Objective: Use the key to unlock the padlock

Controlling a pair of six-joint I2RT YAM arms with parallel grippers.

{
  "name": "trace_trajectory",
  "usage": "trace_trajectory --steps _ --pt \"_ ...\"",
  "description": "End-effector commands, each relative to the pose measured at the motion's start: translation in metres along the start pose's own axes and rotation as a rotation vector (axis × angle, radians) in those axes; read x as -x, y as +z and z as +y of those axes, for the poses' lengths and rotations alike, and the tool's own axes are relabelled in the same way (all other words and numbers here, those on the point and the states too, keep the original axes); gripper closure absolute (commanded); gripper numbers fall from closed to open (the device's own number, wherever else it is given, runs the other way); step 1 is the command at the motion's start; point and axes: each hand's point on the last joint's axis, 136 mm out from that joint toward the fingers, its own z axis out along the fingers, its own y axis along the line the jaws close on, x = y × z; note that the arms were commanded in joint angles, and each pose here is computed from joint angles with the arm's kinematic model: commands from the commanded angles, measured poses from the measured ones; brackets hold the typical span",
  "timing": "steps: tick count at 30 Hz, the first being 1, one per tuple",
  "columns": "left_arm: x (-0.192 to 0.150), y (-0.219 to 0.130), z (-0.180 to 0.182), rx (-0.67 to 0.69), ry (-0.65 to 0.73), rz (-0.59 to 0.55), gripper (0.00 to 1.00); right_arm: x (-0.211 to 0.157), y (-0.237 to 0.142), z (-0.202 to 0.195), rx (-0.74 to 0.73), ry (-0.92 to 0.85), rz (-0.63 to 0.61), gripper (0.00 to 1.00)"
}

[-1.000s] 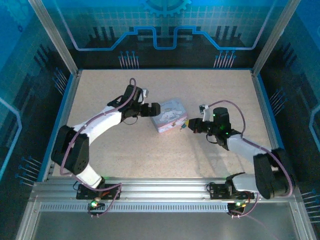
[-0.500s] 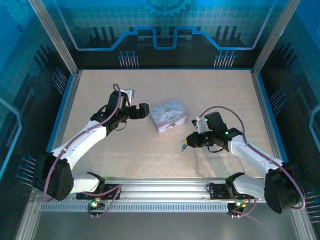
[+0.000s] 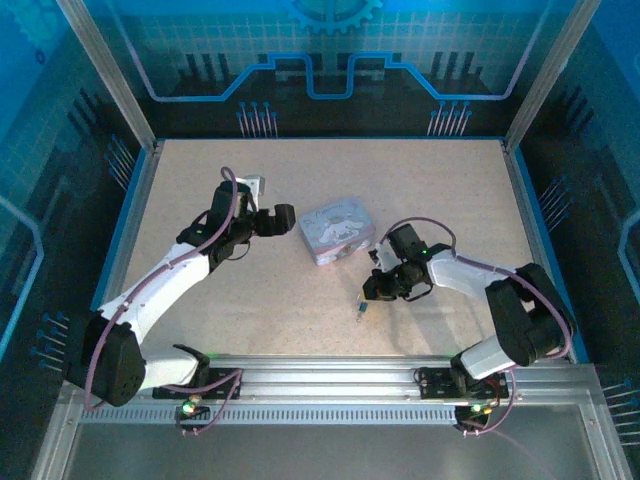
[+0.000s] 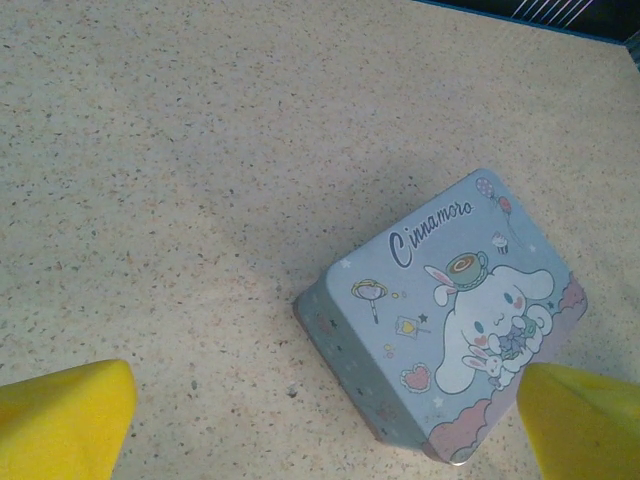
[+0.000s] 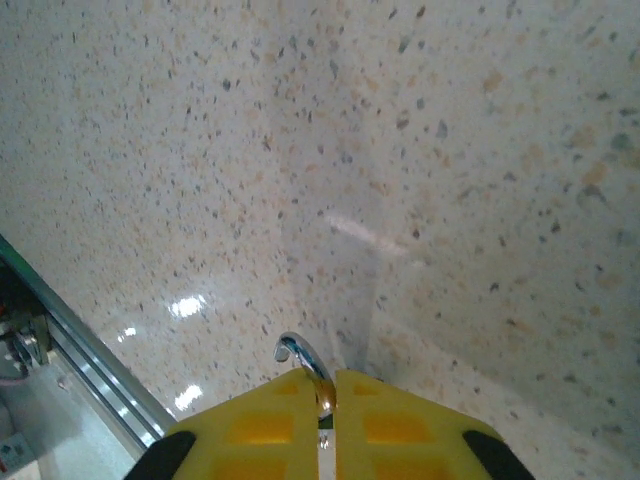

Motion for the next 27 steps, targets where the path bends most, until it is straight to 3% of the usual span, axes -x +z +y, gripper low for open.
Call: trace_trajectory --steps 1,7,17,24,27 --pt "0.0 -0.004 0.01 0.028 0.012 -0.015 0.01 0.01 0.003 0.006 0.011 -0.013 -0.017 0.83" --pt "0.011 -0.013 0.009 0.025 0.007 -0.053 0.01 0.023 -0.017 0.009 -0.034 -0.058 -0.105 0.71" --pt "0.044 -0.051 0.028 0.13 0.021 -0.257 0.01 0.058 -0.128 0.004 -0.284 -0.183 -0.47 0.55" --pt "0.057 -0.075 0.063 0.33 0.099 -0.417 0.01 0.071 -0.205 -0.019 -0.379 -0.144 -0.776 0.3" --pt "0.059 -0.077 0.07 0.376 0.153 -0.442 0.01 0.076 -0.228 -0.033 -0.422 -0.113 -0.907 0.08"
